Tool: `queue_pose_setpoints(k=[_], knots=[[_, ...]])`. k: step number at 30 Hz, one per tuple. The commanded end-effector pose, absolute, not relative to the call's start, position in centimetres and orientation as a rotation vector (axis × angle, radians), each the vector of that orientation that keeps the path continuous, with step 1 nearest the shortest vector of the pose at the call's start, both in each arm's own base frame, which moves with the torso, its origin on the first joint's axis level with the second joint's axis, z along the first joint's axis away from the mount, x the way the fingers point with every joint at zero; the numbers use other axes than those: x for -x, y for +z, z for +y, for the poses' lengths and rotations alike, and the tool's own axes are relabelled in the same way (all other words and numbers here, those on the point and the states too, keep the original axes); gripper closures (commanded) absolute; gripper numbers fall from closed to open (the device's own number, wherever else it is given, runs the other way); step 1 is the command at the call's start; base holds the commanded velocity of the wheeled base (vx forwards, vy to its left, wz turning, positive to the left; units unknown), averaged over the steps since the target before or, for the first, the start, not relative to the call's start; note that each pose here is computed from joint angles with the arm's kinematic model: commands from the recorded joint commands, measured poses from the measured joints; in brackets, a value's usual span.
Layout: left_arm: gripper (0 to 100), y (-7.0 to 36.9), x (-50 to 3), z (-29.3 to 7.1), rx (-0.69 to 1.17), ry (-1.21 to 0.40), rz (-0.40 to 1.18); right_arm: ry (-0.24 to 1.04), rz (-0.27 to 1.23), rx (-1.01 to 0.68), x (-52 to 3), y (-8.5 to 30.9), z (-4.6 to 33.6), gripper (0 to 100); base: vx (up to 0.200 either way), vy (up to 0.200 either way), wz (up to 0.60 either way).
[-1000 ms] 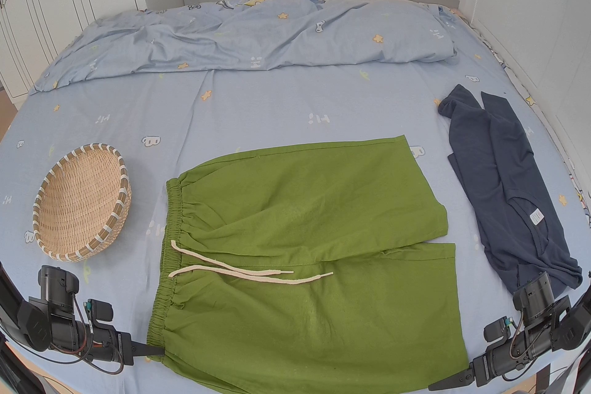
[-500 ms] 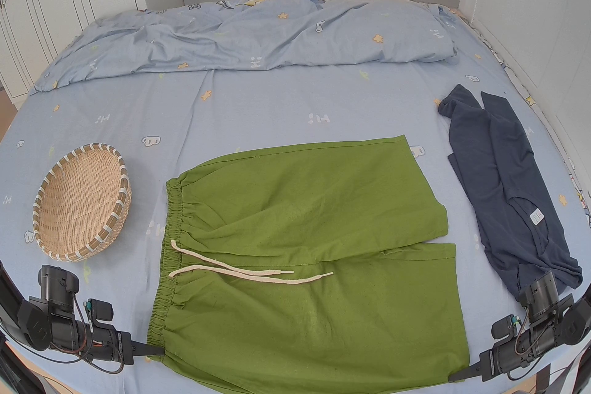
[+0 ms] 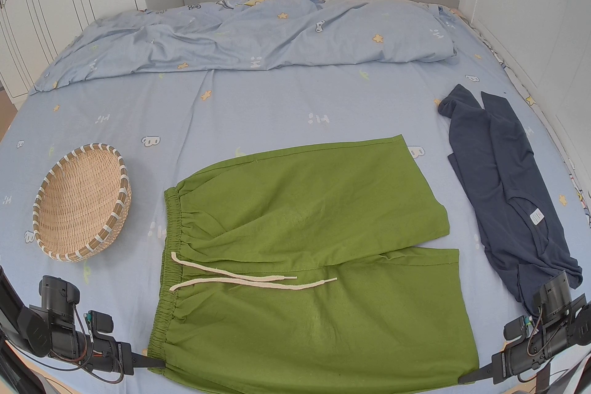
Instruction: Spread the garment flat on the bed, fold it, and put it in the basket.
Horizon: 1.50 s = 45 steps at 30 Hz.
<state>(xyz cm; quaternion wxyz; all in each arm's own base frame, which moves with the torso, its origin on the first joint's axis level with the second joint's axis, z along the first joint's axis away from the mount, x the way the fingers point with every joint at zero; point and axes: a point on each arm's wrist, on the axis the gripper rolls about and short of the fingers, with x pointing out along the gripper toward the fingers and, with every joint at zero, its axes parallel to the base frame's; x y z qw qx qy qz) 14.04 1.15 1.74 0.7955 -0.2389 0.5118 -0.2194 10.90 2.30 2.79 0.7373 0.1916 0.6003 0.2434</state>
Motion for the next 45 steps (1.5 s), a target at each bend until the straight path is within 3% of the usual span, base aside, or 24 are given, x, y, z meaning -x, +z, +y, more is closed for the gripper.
queue_pose_setpoints(k=[1, 7, 18, 28, 45], knots=[[100, 2.6, -14.3, 0.8, 0.509, -0.48, 1.065, 0.56, 1.215, -0.4, -11.6, 4.1, 2.4, 100, 0.0, 0.0, 0.0], [100, 8.3, -15.5, -1.0, 0.656, -0.462, 0.972, 0.573, 1.12, -0.385, -14.1, 8.3, 2.6, 100, 0.0, 0.0, 0.0], [100, 17.0, -18.2, -1.3, 0.69, -0.474, 1.014, 0.615, 0.989, -0.369, -18.6, 18.1, 2.9, 100, 0.0, 0.0, 0.0], [100, 18.9, -22.7, -1.3, 0.742, -0.454, 0.987, 0.624, 0.905, -0.375, -23.6, 21.8, 3.5, 100, 0.0, 0.0, 0.0], [100, 19.0, -28.8, 0.9, 0.811, -0.374, 0.952, 0.611, 0.849, -0.397, -33.7, 24.8, 4.1, 100, 0.0, 0.0, 0.0]])
